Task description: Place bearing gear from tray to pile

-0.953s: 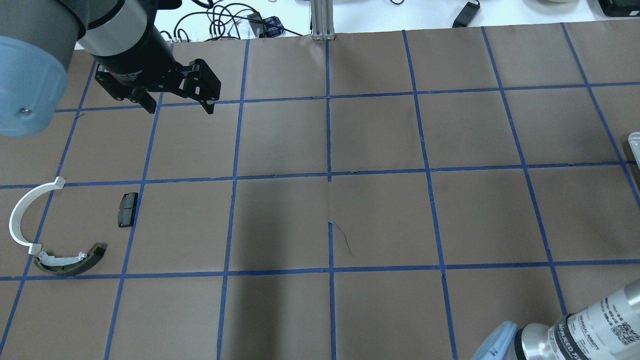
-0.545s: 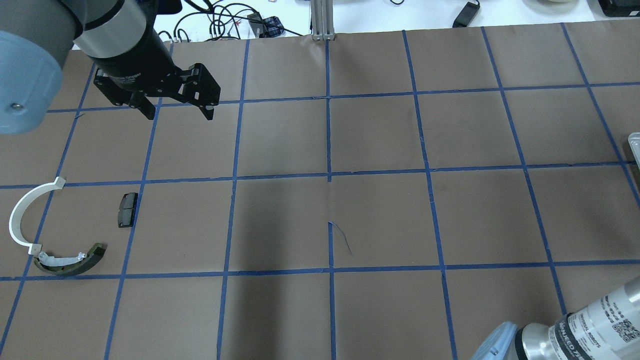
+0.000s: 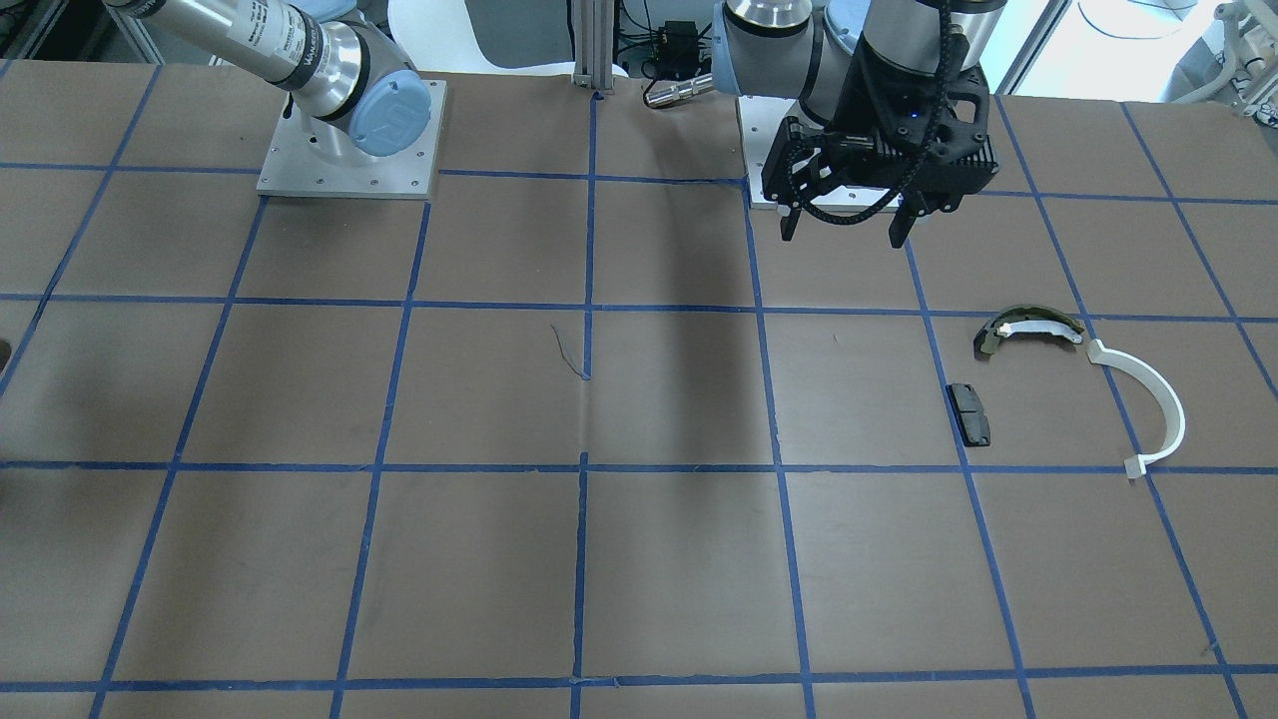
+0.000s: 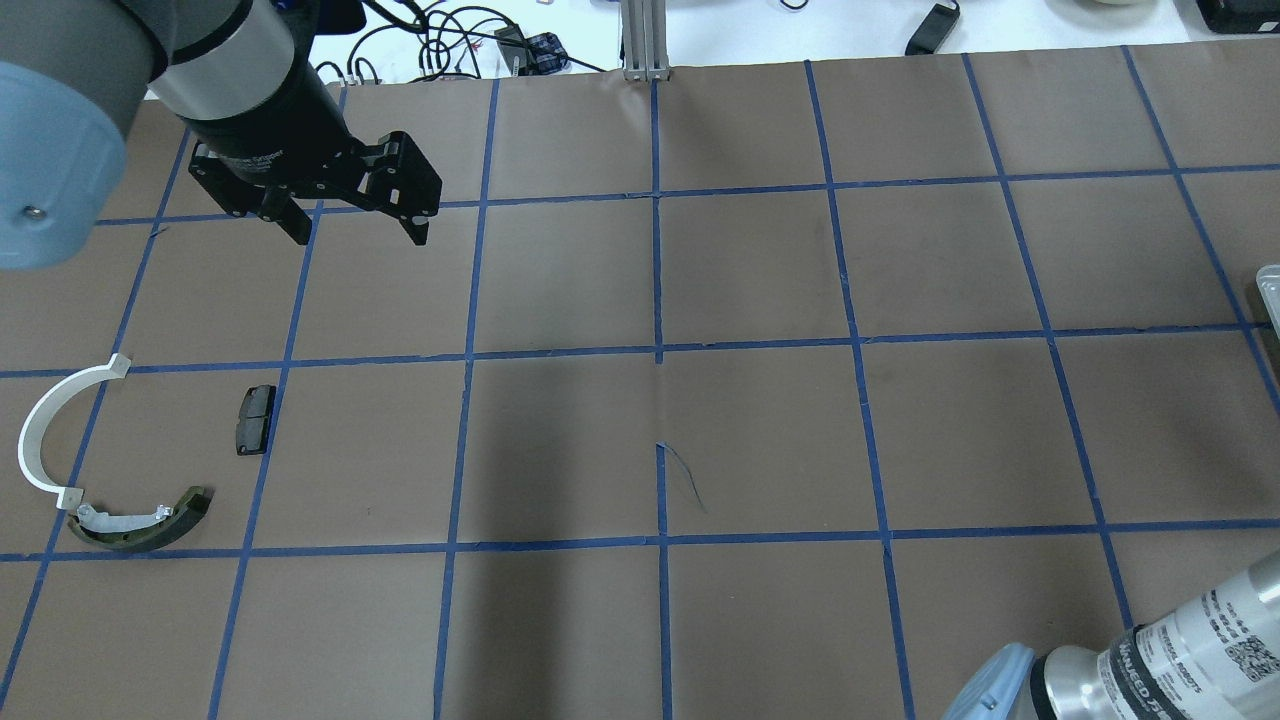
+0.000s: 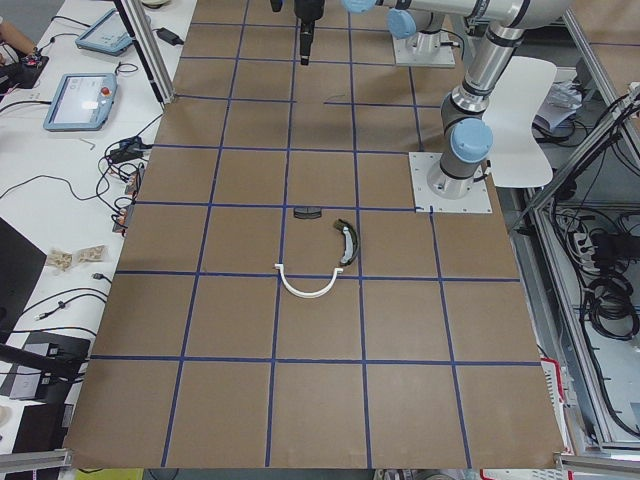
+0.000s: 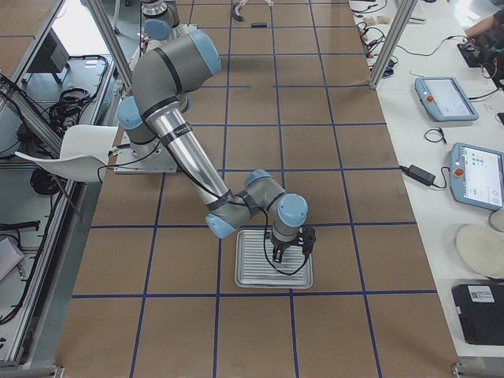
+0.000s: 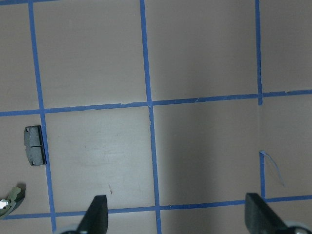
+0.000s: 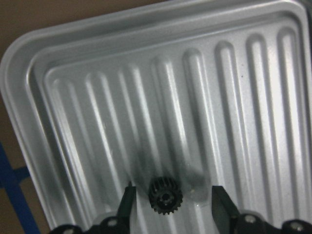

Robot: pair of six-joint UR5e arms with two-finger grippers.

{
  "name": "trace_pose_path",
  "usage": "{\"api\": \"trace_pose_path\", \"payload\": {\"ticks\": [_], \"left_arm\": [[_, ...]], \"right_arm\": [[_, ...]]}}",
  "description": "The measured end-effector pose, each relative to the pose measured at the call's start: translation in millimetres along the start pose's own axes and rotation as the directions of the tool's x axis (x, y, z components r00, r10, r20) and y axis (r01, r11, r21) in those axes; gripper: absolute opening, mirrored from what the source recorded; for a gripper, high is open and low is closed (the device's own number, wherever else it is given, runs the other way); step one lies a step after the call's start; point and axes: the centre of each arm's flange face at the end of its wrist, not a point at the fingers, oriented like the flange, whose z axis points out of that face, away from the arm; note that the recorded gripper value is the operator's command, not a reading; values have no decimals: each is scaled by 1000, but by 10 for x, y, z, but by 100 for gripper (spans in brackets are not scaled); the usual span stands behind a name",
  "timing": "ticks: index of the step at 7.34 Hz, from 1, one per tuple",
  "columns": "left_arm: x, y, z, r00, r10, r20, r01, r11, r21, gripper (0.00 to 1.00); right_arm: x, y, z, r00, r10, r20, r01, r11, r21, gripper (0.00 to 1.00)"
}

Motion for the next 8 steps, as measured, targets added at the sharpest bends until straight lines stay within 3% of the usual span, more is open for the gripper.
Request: {"api": "trace_pose_path", "payload": {"ticks": [2,3,4,6,8], "left_arm": [[-7,-4,-7,1000,-2,-1,2,1000,2,100],[-9,-7,-8,1000,-2,-2,2,1000,2,100],[-9,-9,-6,1000,-3,-3,3,1000,1,100],[-9,-13,-10,1000,-4,-5,4,1000,3,100],[-7,-13,-11,1000,-4,-5,4,1000,3,100]], "right_arm": [[0,0,9,1000,3,1,-3,1000,-2,16],[0,1,5,1000,4,0,-4,1000,-2,6],[-1,4,1,1000,5,0,-5,1000,-3,0],[-2,15,-26,1000,6,0,-6,1000,-8,0],[-54,32,-368,1000,11,-26,-10,1000,13,0]]}}
